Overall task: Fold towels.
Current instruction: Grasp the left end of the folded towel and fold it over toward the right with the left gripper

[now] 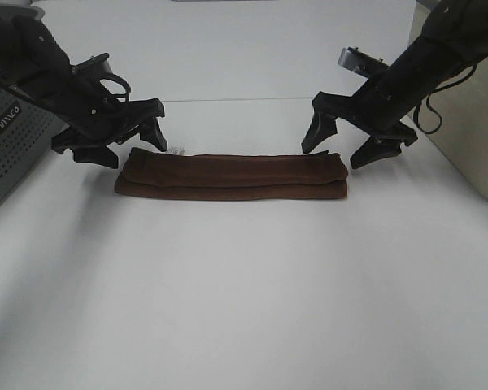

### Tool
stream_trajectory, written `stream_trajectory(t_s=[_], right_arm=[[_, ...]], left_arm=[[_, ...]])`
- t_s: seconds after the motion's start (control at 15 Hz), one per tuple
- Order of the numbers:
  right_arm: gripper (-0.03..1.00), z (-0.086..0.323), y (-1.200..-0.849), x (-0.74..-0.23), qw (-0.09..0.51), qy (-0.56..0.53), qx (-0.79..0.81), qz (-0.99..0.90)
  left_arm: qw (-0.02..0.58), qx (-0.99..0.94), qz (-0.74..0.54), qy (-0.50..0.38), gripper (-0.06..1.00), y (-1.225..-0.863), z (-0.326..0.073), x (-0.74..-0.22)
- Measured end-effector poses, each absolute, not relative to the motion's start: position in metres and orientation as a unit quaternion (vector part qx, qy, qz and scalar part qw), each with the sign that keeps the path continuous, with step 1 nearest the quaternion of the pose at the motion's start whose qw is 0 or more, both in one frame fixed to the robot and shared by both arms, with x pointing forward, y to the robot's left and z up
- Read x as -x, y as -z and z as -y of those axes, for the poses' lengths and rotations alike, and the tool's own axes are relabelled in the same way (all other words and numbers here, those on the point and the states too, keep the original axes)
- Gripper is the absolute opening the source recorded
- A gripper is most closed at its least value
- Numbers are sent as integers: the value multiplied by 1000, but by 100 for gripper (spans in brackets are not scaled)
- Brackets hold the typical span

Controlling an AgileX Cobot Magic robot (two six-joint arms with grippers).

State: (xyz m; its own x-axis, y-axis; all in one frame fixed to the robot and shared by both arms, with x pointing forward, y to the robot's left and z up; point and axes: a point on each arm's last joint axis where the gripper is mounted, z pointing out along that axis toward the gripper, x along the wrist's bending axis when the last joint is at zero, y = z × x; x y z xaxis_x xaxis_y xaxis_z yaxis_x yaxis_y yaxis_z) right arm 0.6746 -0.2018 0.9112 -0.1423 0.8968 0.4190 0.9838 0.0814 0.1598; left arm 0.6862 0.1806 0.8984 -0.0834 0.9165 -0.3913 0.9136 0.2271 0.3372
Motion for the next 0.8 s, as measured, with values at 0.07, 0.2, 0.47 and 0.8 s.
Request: stream_trajectory(t_s=[0.07,0.2,0.47,0.8], right_arm=[[87,202,-917,-674,105,207,644,729],[88,202,-921,-672,108,207,642,730],[88,202,-921,-672,107,207,642,730],[88,202,-921,-673,107,208,642,730]], left_arm=[[264,-629,-731,-8,80,-898,-181,-686],[253,-642,-723,-15,81,-898,-183,-685],[240,-653,-718,-15,80,-886,-184,-685],[246,-641,-727,-14,74,-871,-183,-690]])
